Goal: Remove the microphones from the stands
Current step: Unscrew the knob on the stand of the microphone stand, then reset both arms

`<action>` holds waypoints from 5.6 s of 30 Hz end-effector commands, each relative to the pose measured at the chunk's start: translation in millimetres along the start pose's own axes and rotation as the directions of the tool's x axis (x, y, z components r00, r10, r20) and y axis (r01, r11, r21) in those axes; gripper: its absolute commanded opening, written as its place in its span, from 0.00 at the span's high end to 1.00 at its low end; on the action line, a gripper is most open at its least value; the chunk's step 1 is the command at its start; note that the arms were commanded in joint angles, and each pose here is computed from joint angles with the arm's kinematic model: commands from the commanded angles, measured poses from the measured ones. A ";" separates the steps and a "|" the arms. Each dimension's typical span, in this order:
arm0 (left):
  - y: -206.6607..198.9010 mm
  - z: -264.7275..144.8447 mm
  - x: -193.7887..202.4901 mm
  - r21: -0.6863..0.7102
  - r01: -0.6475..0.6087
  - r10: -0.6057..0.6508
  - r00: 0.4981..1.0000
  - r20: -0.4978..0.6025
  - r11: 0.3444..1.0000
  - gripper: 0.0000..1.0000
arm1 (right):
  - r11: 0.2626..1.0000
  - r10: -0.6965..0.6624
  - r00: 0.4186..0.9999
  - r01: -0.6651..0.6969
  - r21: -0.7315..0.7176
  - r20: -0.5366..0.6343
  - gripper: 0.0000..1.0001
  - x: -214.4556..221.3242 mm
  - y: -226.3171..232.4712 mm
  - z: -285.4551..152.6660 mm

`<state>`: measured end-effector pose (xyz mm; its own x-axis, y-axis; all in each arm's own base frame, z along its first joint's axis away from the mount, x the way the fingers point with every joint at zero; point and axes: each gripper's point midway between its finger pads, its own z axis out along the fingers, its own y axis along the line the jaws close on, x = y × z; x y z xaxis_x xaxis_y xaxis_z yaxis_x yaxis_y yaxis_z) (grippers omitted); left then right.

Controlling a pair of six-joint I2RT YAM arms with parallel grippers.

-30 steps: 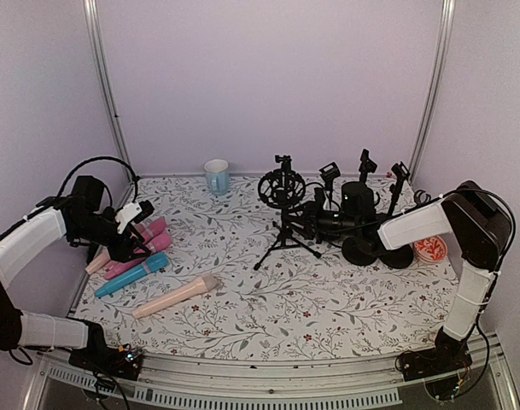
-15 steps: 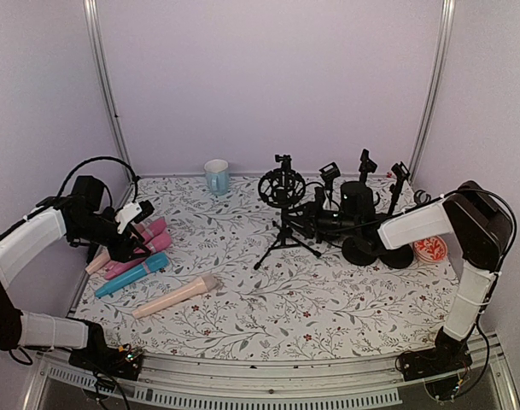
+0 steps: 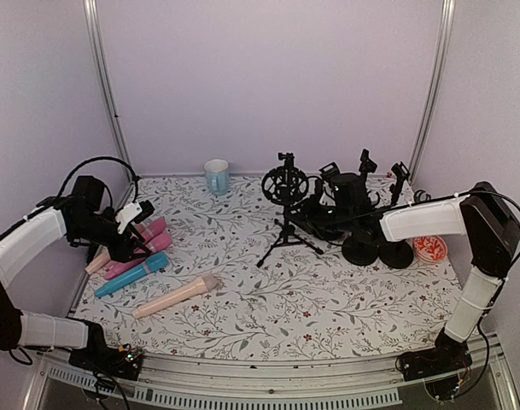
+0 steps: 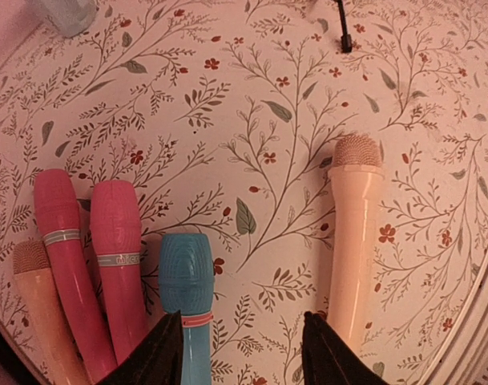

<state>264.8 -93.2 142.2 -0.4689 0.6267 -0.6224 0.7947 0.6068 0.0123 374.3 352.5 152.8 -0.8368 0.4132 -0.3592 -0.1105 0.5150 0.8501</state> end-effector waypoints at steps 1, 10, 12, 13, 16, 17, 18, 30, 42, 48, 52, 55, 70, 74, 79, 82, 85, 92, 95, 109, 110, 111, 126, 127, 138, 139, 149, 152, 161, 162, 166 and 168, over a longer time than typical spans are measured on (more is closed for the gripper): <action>-4.5 -0.5 -3.7 0.015 -0.006 0.006 1.000 0.006 1.000 0.48 | 0.974 -0.099 0.994 0.088 0.207 0.040 1.00 -7.0 -36.0 -1.9; -3.5 0.3 -5.7 0.018 -0.002 0.002 1.000 0.004 1.000 0.48 | 0.927 -0.224 0.974 0.203 0.315 0.031 1.00 -20.9 -26.4 0.6; -3.4 0.2 -5.7 0.017 -0.003 0.002 1.000 0.003 1.000 0.47 | 0.916 -0.247 0.968 0.222 0.335 0.033 1.00 -25.3 -23.7 0.1; -3.5 0.1 -5.9 0.017 -0.003 0.003 1.000 0.003 1.000 0.47 | 0.911 -0.254 0.966 0.227 0.343 0.037 1.00 -27.8 -20.9 -0.1; -3.6 -0.4 -6.5 0.018 -0.004 0.004 1.000 0.002 1.000 0.47 | 0.900 -0.274 0.961 0.245 0.361 0.029 1.00 -30.1 -15.0 -1.0; -3.8 -0.5 -6.7 0.018 -0.003 0.003 1.000 0.002 1.000 0.47 | 0.903 -0.272 0.962 0.247 0.351 0.024 1.00 -29.1 -12.1 -0.9; -3.7 -0.5 -7.0 0.019 -0.003 0.003 1.000 0.003 1.000 0.47 | 0.911 -0.267 0.963 0.246 0.331 0.019 0.99 -27.7 -7.8 -0.5; -4.8 -1.5 -7.3 0.020 -0.005 0.005 1.000 0.000 1.000 0.48 | 0.965 -0.241 0.970 0.235 -0.121 -0.036 0.54 -13.3 90.0 -20.2; -8.0 -0.9 -13.3 0.040 -0.005 0.004 1.000 0.016 0.999 0.48 | 0.993 -0.048 0.991 0.034 -0.111 -0.125 0.48 5.2 34.3 -32.5; -7.6 -2.7 -16.4 0.034 -0.008 0.008 1.000 0.019 0.999 0.47 | 0.984 0.027 0.986 -0.055 -0.168 -0.164 0.47 12.6 33.9 -19.2; -7.8 -2.5 -16.5 0.032 -0.010 0.010 1.000 0.015 0.999 0.47 | 0.985 0.042 0.986 -0.069 -0.161 -0.162 0.47 11.7 30.0 -11.3; -7.9 -1.4 -16.4 0.035 -0.009 0.009 1.000 0.012 0.999 0.47 | 0.986 0.053 0.986 -0.076 -0.150 -0.155 0.48 11.4 23.9 -6.3; -7.8 4.2 -9.9 0.036 0.008 -0.007 1.000 -0.015 0.999 0.44 | 0.992 -0.113 0.994 0.113 0.048 -0.004 0.49 7.5 11.6 -21.0; 0.1 5.0 -10.8 0.001 0.026 -0.026 0.999 -0.022 1.000 0.32 | 0.955 -0.272 0.961 0.265 0.136 0.041 0.36 14.0 21.1 -33.1; 8.0 5.0 -13.8 -0.037 0.040 -0.040 0.999 0.000 0.999 0.01 | 0.858 -0.496 0.859 0.462 0.223 0.127 0.05 16.2 47.3 -58.7; 18.0 7.4 -16.0 -0.068 0.055 -0.053 0.998 0.033 0.996 0.01 | 0.804 -0.578 0.800 0.525 0.279 0.160 0.01 11.7 54.4 -75.6; 29.0 9.7 -18.5 -0.083 0.094 -0.089 0.994 0.065 0.992 0.01 | 0.767 -0.619 0.763 0.537 0.352 0.185 0.01 2.4 45.8 -94.3; 69.4 12.0 -18.0 -0.164 0.216 -0.181 0.962 0.206 0.963 0.01 | 0.651 -0.717 0.627 0.447 0.614 0.305 0.01 -37.7 -1.3 -161.9; 89.7 12.5 -15.9 -0.227 0.267 -0.195 0.936 0.294 0.937 0.01 | 0.590 -0.763 0.568 0.415 0.693 0.309 0.01 -52.6 -25.4 -184.6; 122.8 13.2 -3.5 -0.405 0.381 -0.093 0.813 0.575 0.831 0.01 | 0.446 -0.829 0.451 0.175 0.878 0.331 0.01 -122.3 -125.1 -273.6; 124.5 11.6 -5.8 -0.407 0.383 -0.085 0.806 0.586 0.829 0.01 | 0.439 -0.831 0.446 0.162 0.884 0.331 0.01 -126.6 -130.1 -276.6; 125.5 10.5 -8.4 -0.403 0.388 -0.081 0.796 0.600 0.829 0.01 | 0.428 -0.840 0.433 0.155 0.891 0.328 0.01 -130.5 -134.1 -279.4; 158.1 -1.8 -19.0 -0.440 0.487 -0.062 0.721 0.691 0.754 0.01 | 0.438 -0.883 0.315 0.280 0.854 0.349 0.01 -148.4 -162.4 -281.5; 159.5 -1.4 -19.5 -0.437 0.494 -0.068 0.717 0.693 0.752 0.01 | 0.442 -0.880 0.315 0.272 0.855 0.355 0.01 -149.0 -165.4 -281.3; 149.7 -0.7 -17.9 -0.463 0.492 -0.010 0.693 0.721 0.737 0.01 | 0.491 -0.858 0.328 0.299 0.818 0.395 0.01 -150.3 -179.0 -277.6; 147.0 -2.0 -17.2 -0.469 0.491 0.003 0.688 0.725 0.734 0.01 | 0.492 -0.856 0.337 0.301 0.817 0.391 0.01 -151.9 -180.7 -276.4; 126.9 -2.6 -20.8 -0.489 0.424 0.092 0.677 0.731 0.762 0.01 | 0.518 -0.842 0.359 0.330 0.789 0.402 0.01 -154.5 -182.9 -274.0; 127.4 -0.6 -18.7 -0.485 0.427 0.080 0.683 0.726 0.763 0.01 | 0.499 -0.860 0.324 0.379 0.779 0.394 0.01 -145.7 -173.9 -271.4; 127.2 -0.9 -19.1 -0.486 0.426 0.084 0.680 0.728 0.763 0.01 | 0.487 -0.866 0.330 0.390 0.781 0.375 0.01 -147.8 -174.8 -267.2; 127.1 -1.1 -19.3 -0.487 0.425 0.086 0.680 0.728 0.763 0.01 | 0.491 -0.864 0.332 0.386 0.781 0.379 0.01 -148.7 -175.1 -267.3; 127.8 -0.5 -19.1 -0.486 0.426 0.083 0.681 0.727 0.763 0.01 | 0.493 -0.862 0.335 0.385 0.780 0.380 0.01 -148.5 -175.5 -267.2; 128.5 0.2 -19.0 -0.485 0.427 0.080 0.683 0.726 0.763 0.01 | 0.493 -0.863 0.334 0.385 0.781 0.380 0.01 -148.7 -175.3 -267.2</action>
<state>373.7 -23.8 149.9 -0.0028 0.1128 -0.9936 0.2062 0.9723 0.1098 371.2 -1.6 156.8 0.0118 -0.0204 -0.9997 0.0475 0.9987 -0.0198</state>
